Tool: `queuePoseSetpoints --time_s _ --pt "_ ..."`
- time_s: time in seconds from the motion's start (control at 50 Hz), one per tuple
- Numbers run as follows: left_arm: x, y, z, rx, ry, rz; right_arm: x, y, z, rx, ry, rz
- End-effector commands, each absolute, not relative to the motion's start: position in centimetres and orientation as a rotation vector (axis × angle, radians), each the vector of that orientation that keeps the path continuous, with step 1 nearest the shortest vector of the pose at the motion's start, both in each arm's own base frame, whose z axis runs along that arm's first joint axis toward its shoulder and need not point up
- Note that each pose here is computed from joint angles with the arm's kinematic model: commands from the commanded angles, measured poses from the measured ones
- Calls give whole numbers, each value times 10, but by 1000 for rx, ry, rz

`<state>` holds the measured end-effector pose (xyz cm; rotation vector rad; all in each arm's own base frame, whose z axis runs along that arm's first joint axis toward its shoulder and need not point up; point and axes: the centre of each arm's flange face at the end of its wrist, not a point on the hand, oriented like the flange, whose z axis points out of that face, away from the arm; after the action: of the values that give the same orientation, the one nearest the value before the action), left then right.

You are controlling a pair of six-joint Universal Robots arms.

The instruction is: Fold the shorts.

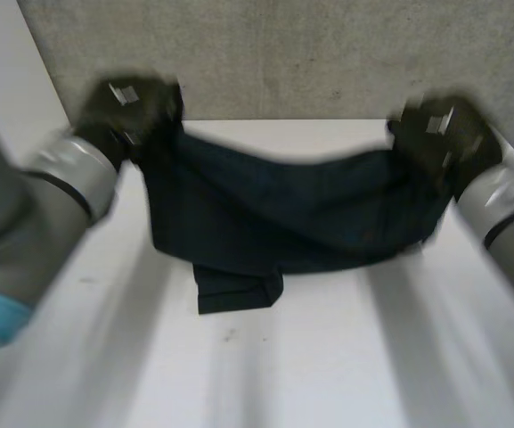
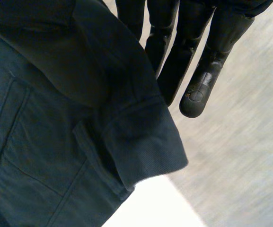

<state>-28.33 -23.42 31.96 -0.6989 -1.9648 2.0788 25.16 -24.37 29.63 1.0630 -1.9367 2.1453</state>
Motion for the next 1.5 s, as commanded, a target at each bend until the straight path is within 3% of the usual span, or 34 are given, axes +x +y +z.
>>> queuePoseSetpoints --time_s 0.02,0.1,0.2,0.34,0.52,0.62,0.68,0.74,0.78,0.84,0.86,0.9,0.94,1.0,1.08,1.2,1.26,1.38,1.44,1.5 --pt "-239 -183 442 -482 -1568 2443 244 -222 426 1028 -1672 2349" --pt "-222 -175 468 -406 -1482 2543 239 -209 472 979 -1555 2437" --pt "-222 -176 466 -415 -1493 2538 246 -225 472 991 -1565 2431" --pt "-242 -216 405 -511 -1747 2373 265 -249 415 1117 -1776 2275" --pt "-273 -277 297 -656 -2092 2084 290 -293 301 1277 -2105 1943" --pt "-288 -314 262 -742 -2139 2101 302 -319 274 1210 -2122 1987" --pt "-296 -328 274 -736 -2044 2225 309 -341 284 1063 -2020 2188" --pt "-303 -342 318 -620 -1786 2483 314 -355 312 944 -1842 2393" --pt "-303 -348 357 -474 -1531 2679 318 -362 348 843 -1618 2583" --pt "-296 -342 404 -285 -1244 2848 317 -359 398 708 -1326 2789" --pt "-288 -331 434 -179 -1062 2920 316 -355 411 674 -1253 2830" --pt "-283 -317 457 -105 -907 2963 312 -349 432 608 -1131 2890" --pt "-277 -304 469 -72 -817 2980 308 -341 450 556 -1030 2945" --pt "-274 -299 467 -73 -826 2975 307 -339 443 579 -1068 2928" --pt "-276 -301 441 -129 -951 2938 309 -340 415 650 -1212 2863" --pt "-278 -314 368 -293 -1337 2808 310 -340 370 769 -1435 2727" --pt "-278 -322 312 -395 -1591 2676 312 -341 332 876 -1604 2616" --pt "-277 -311 208 -620 -2032 2353 316 -339 220 1150 -2042 2197" --pt "-276 -300 179 -699 -2159 2222 315 -326 172 1273 -2210 1947" --pt "-275 -284 153 -794 -2286 2069 315 -311 155 1340 -2292 1838"
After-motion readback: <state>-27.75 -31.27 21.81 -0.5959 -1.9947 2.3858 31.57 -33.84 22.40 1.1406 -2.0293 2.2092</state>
